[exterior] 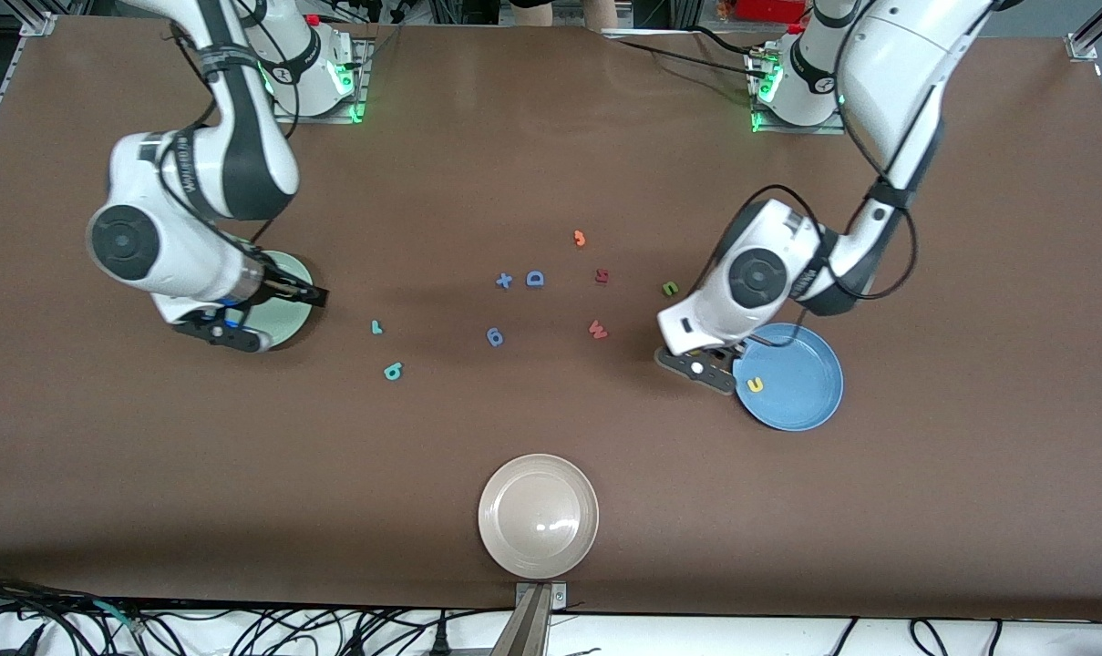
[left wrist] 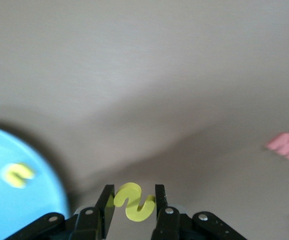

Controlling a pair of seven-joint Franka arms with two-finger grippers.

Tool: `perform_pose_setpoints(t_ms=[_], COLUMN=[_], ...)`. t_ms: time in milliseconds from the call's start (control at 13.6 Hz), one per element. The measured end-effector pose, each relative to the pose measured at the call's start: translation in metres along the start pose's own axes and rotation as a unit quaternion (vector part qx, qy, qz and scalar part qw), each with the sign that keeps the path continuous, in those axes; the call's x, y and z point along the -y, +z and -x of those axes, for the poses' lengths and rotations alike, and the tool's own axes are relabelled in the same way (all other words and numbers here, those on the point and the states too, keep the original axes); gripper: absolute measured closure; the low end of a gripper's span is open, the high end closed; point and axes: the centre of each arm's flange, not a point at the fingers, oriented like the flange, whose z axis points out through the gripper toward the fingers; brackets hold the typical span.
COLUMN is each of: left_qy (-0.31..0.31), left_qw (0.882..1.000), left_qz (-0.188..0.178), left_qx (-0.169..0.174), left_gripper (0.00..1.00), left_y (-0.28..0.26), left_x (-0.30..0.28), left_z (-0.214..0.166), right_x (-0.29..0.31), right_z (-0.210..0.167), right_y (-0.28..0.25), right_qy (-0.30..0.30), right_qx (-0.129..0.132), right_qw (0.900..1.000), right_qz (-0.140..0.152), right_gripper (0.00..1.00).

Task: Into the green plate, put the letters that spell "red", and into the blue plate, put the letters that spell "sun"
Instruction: 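Drop the 2 on the blue plate while the right gripper grasps teal 1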

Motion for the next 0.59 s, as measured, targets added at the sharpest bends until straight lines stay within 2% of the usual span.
perform_pose_setpoints(t_ms=[221, 441, 589], left_qy=[0.059, 0.082, 0.089], left_qw=[0.998, 0.997, 0.996], left_qz=[0.002, 0.008, 0.012], left_qx=[-0.001, 0.003, 0.008], left_gripper=[0.63, 0.63, 0.63], left_y=[-0.001, 0.008, 0.016], left_x=[0.079, 0.123, 0.131], left_z=[0.01, 0.021, 0.024], right_x=[0.017, 0.03, 0.044], right_z=[-0.005, 0.002, 0.013], right_y=[0.04, 0.103, 0.14], right_qy=[0.006, 0.002, 0.007], right_qx=[-0.007, -0.051, -0.068], right_qw=[1.0, 0.999, 0.998], right_qz=[0.004, 0.013, 0.012], right_gripper=[0.05, 0.03, 0.02])
